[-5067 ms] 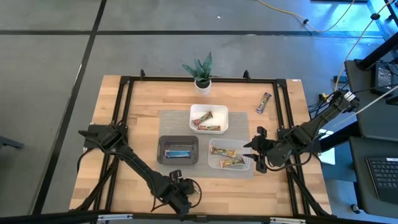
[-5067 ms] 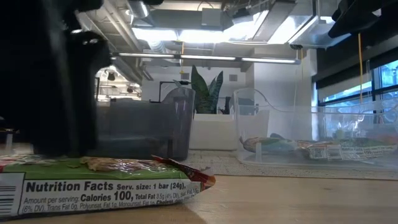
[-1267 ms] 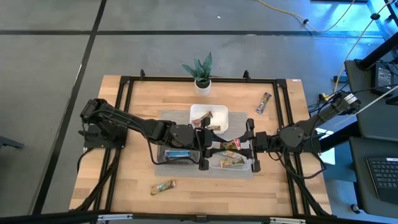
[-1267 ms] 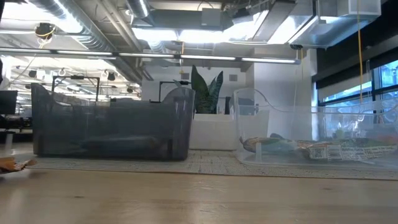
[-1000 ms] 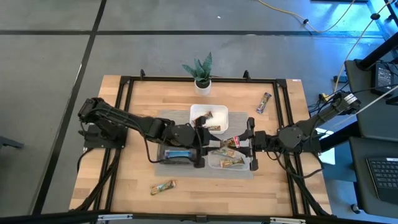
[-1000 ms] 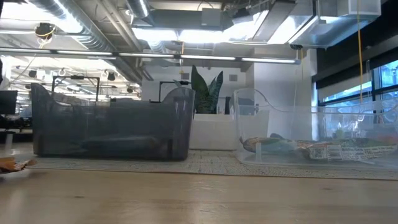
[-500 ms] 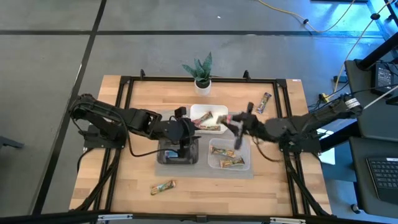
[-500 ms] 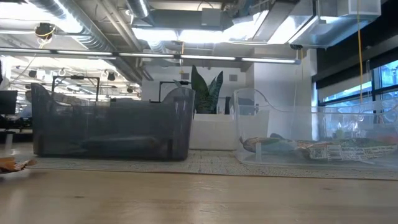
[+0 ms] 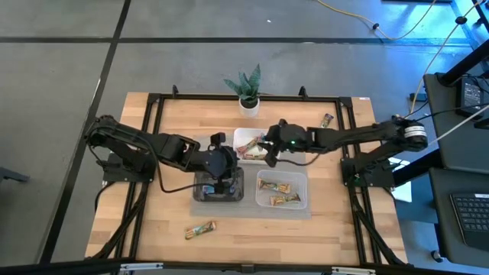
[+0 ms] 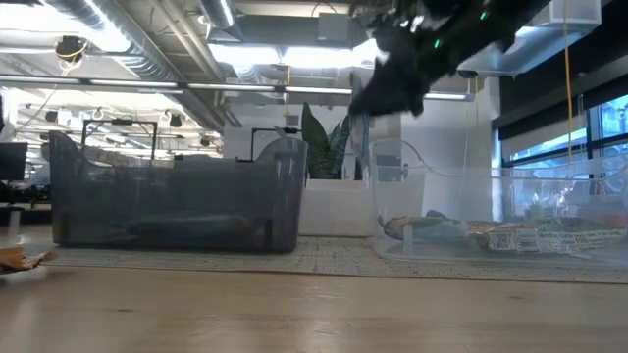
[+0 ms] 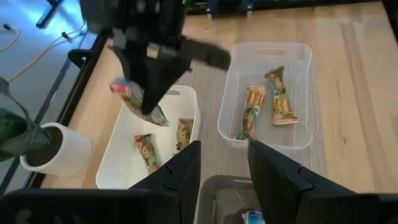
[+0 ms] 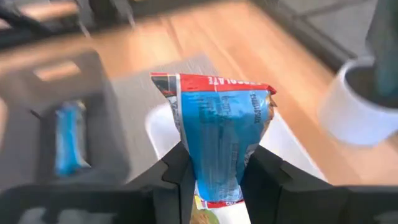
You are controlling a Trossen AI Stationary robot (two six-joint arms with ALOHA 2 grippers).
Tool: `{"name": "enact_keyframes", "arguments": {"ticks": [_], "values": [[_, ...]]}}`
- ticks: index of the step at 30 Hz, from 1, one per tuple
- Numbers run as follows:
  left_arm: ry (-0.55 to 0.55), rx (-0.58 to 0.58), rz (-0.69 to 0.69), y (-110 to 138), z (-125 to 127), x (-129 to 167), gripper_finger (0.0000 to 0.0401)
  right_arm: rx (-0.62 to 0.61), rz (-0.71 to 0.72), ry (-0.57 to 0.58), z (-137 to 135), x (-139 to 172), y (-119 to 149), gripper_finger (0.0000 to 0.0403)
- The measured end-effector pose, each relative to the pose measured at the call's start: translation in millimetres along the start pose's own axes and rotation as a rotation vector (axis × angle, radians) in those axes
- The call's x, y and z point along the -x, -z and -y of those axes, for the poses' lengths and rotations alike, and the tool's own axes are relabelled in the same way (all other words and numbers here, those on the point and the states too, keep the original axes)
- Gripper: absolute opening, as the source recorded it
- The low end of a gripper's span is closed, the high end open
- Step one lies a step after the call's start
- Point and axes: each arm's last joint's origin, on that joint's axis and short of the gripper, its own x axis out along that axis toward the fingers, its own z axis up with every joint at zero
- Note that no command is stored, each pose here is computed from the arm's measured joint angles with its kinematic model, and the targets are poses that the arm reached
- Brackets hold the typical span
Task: Pick and place Granola Bars by type
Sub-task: Put the red granola bar into the white bin
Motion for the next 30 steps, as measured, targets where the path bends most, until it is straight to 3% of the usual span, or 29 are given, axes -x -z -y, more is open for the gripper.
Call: {"name": "enact_keyframes", "arguments": {"ticks": [9, 19, 30], "values": [[-0.016, -0.013, -0.041, 10, 2, -8, 0.0126, 0.010, -0.196, 0.078, 16, -43, 34, 0.0109], [-0.016, -0.006, -0.041, 11, 2, -8, 0.0126, 0.027, -0.275, 0.081, 16, -55, 50, 0.0111], [-0.016, -0.022, -0.041, 11, 2, -8, 0.0126, -0.075, -0.260, 0.057, 15, -51, 45, 0.0181]]}}
